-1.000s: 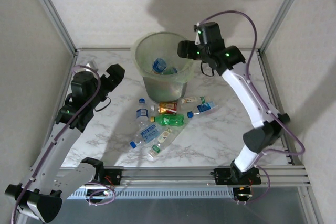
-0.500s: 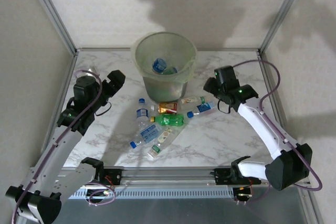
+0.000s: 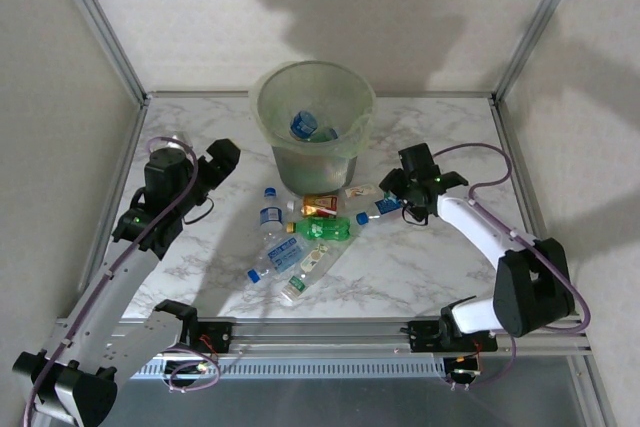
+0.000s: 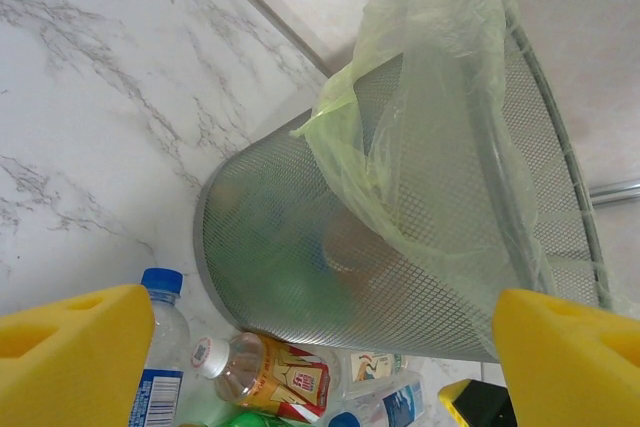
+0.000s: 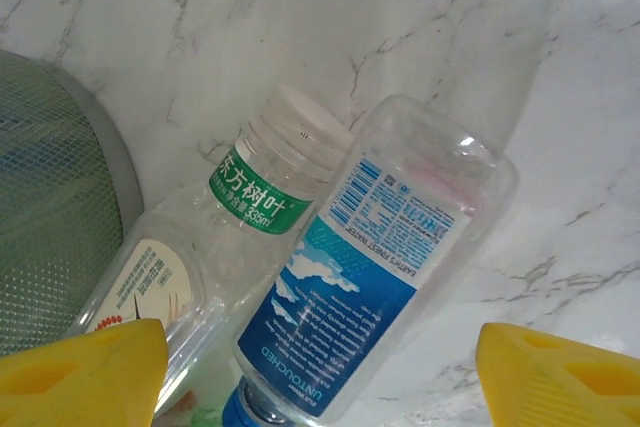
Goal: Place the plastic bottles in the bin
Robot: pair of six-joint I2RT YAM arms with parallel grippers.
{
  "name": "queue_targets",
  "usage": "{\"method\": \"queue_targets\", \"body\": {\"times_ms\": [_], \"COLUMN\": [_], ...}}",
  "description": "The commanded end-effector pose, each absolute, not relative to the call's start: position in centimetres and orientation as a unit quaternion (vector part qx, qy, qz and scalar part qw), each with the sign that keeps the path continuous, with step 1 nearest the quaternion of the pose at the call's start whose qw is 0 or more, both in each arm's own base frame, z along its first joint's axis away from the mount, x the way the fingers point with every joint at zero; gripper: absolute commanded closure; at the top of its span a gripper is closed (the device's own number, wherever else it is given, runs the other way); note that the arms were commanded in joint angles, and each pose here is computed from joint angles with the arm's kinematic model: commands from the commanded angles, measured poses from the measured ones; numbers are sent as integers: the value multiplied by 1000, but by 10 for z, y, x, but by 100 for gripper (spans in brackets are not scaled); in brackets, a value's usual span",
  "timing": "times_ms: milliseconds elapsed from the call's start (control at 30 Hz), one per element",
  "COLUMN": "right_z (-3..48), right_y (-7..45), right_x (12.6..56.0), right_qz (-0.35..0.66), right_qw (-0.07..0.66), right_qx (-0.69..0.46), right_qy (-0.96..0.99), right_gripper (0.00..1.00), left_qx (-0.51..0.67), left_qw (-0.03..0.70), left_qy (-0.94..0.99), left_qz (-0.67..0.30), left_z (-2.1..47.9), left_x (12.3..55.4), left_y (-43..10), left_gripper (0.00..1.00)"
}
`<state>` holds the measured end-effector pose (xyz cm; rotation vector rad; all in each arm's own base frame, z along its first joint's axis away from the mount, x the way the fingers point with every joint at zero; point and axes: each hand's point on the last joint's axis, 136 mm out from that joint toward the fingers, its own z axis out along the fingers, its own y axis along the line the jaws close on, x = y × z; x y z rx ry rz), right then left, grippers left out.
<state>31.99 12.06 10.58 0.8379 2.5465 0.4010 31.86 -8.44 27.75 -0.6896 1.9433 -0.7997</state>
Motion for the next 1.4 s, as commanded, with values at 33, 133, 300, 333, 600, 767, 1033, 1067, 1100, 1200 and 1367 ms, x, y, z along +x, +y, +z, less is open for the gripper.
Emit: {"method": "queue_targets", "body": {"times_ms": [33, 133, 300, 333, 600, 767, 1033, 1067, 1100, 1200, 1367], "right_z": [86, 75, 59, 56, 39, 26, 16, 15, 15, 19, 42], "right_y": [120, 120, 121, 122, 126, 124, 116, 115, 114, 109, 106], "right_x": [317, 314, 310, 311, 317, 319, 317, 316, 316, 314, 319], "right_qz": [144, 141, 135, 135, 134, 120, 93, 90, 87, 76, 85], "right_qw": [190, 179, 162, 161, 153, 147, 148, 149, 150, 158, 192], "right_qx": [334, 341, 346, 345, 337, 333, 323, 321, 320, 316, 299], "right_qy": [912, 912, 914, 915, 919, 924, 930, 931, 932, 932, 931], "right_gripper": [19, 19, 19, 19, 16, 15, 28, 31, 32, 38, 46], "left_qx": [-280, -280, -279, -279, -278, -277, -276, -277, -277, -277, -276], "left_qw": [457, 456, 453, 452, 452, 452, 452, 451, 451, 451, 454], "left_qy": [779, 779, 780, 780, 781, 781, 782, 783, 783, 781, 779], "left_qz": [-325, -328, -329, -329, -330, -330, -328, -328, -328, -331, -333], "left_z": [279, 278, 275, 275, 274, 274, 273, 272, 273, 274, 280], "left_x": [319, 320, 321, 321, 321, 320, 321, 321, 321, 321, 322], "left_y": [-81, -82, -83, -84, -84, -84, -84, -84, -84, -85, -85], "left_gripper": [13, 13, 13, 13, 13, 13, 13, 13, 13, 13, 13]}}
